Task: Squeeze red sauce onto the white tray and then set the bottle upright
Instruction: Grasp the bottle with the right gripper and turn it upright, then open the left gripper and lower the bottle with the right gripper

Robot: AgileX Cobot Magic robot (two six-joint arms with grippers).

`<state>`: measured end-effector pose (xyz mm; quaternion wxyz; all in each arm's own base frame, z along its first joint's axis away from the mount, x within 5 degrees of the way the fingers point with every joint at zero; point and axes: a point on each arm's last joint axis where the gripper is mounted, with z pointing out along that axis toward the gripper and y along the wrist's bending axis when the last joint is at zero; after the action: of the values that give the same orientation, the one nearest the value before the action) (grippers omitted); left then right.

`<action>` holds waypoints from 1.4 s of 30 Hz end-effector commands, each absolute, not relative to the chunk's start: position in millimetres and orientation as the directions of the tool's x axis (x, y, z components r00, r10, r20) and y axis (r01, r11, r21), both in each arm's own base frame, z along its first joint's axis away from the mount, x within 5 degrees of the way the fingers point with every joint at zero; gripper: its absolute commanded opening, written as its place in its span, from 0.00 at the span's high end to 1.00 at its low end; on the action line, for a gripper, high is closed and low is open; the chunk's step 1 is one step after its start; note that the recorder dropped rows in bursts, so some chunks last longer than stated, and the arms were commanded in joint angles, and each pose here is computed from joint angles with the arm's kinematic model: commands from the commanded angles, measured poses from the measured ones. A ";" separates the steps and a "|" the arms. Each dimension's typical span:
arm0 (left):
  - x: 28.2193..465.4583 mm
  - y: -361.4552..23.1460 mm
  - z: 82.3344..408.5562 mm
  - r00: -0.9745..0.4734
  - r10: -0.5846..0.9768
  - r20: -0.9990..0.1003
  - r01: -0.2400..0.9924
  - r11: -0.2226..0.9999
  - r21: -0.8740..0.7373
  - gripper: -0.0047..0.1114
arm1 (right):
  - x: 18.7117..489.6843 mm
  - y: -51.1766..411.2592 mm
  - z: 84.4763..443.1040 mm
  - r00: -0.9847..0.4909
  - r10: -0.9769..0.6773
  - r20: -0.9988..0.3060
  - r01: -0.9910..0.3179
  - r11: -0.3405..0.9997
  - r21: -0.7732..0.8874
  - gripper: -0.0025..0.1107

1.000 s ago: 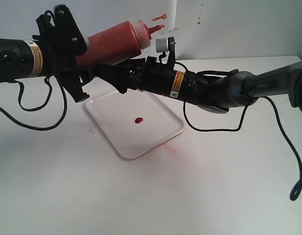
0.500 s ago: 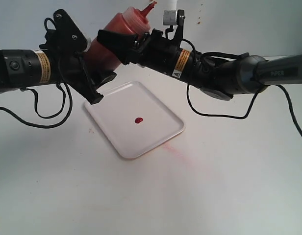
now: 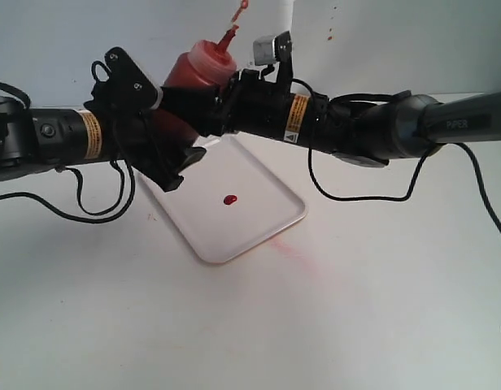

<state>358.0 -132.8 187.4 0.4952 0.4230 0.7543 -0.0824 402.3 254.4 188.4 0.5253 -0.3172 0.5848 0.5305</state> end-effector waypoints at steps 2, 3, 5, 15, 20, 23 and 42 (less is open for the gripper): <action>363.9 -132.1 174.1 -0.259 0.477 -0.840 0.670 0.715 0.200 0.06 | 390.2 254.9 200.8 -0.154 0.152 -0.976 -0.976 0.129 0.174 0.98; 364.1 -130.7 172.3 -0.272 0.486 -0.830 0.664 0.720 0.204 0.06 | 391.9 249.8 201.2 -0.143 0.135 -0.980 -0.978 0.130 0.161 0.98; 364.4 -128.1 170.2 -0.295 0.502 -0.813 0.652 0.728 0.213 0.06 | 394.5 240.0 201.9 -0.119 0.097 -0.988 -0.983 0.128 0.131 0.98; 364.1 -120.0 166.5 -0.393 0.486 -0.781 0.586 0.786 0.194 0.06 | 411.4 192.4 195.9 -0.133 -0.007 -0.991 -0.977 0.166 0.130 0.98; 362.1 -119.8 164.2 -0.409 0.470 -0.782 0.582 0.795 0.174 0.06 | 413.8 187.4 196.0 -0.135 -0.003 -0.991 -0.975 0.179 0.132 0.98; 358.4 -119.5 160.2 -0.415 0.472 -0.778 0.589 0.791 0.166 0.06 | 418.6 180.3 198.3 -0.141 0.029 -0.990 -0.967 0.211 0.144 0.98; 356.8 -119.1 158.2 -0.385 0.523 -0.761 0.616 0.759 0.210 0.06 | 418.0 160.9 224.2 -0.102 0.012 -0.995 -0.968 0.229 0.102 0.98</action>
<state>358.4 -120.2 157.5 0.4358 0.3406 0.8312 -0.0559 426.2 168.3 201.3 0.5279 -0.3853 0.6035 0.4568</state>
